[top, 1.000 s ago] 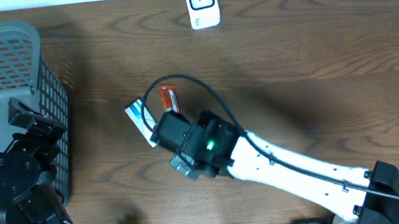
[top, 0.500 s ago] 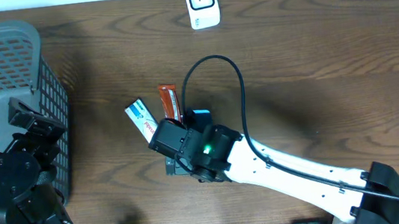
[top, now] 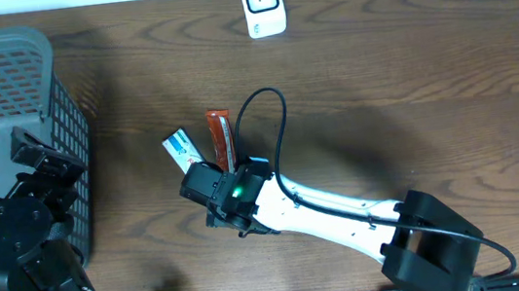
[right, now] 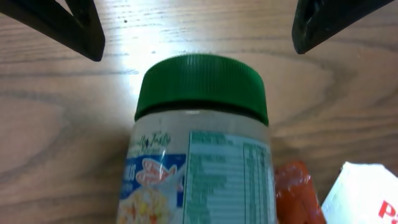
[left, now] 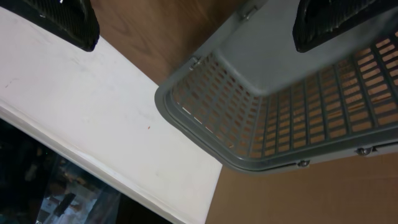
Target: Scan the item barcode
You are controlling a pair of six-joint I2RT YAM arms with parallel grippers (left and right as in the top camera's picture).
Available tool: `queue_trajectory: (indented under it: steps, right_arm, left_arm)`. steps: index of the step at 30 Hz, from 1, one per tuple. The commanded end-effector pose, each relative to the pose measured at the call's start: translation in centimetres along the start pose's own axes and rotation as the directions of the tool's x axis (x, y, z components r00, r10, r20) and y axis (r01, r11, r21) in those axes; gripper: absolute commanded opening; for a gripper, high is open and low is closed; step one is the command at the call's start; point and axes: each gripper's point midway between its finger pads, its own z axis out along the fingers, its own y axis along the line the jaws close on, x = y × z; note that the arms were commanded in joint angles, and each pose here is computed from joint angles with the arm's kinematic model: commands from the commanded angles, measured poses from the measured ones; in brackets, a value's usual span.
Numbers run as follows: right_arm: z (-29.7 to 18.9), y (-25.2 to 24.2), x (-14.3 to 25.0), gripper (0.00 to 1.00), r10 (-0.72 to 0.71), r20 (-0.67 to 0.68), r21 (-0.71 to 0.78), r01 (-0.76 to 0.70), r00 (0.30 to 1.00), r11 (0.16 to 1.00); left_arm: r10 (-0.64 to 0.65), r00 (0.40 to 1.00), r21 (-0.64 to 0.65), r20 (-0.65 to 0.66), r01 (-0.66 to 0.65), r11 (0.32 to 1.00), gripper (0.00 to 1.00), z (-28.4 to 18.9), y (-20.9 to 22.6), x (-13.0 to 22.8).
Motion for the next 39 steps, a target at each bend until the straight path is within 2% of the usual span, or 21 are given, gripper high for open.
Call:
queue_trajectory:
  steps: [1,10,19,22,25,39]
  right_arm:
    - [-0.3,-0.2,-1.4,0.9,0.046,0.078,0.006,-0.047,0.996,0.999]
    - [0.7,0.1,-1.8,0.91,0.063,0.075,0.003,-0.064,0.995,0.998]
    - [2.8,0.1,-0.7,0.9,0.063,0.01,0.028,-0.063,0.998,0.998]
    - [2.9,0.1,-0.8,0.86,0.062,0.013,0.03,-0.062,0.998,0.998]
    - [3.0,0.1,-0.9,0.78,0.062,0.015,0.029,-0.063,0.998,0.998]
    - [3.9,-0.3,-0.5,0.74,0.061,-0.002,0.055,-0.06,0.998,0.997]
  left_arm:
    - [0.017,1.0,-0.017,0.008,-0.017,1.0,1.0,0.1,0.3,-0.1]
    - [0.017,1.0,-0.017,0.008,-0.017,1.0,1.0,0.1,0.3,-0.1]
    - [0.017,1.0,-0.017,0.008,-0.017,1.0,1.0,0.1,0.3,-0.1]
    - [0.017,1.0,-0.017,0.008,-0.017,1.0,1.0,0.1,0.3,-0.1]
    - [0.017,1.0,-0.017,0.008,-0.017,1.0,1.0,0.1,0.3,-0.1]
    - [0.017,1.0,-0.017,0.008,-0.017,1.0,1.0,0.1,0.3,-0.1]
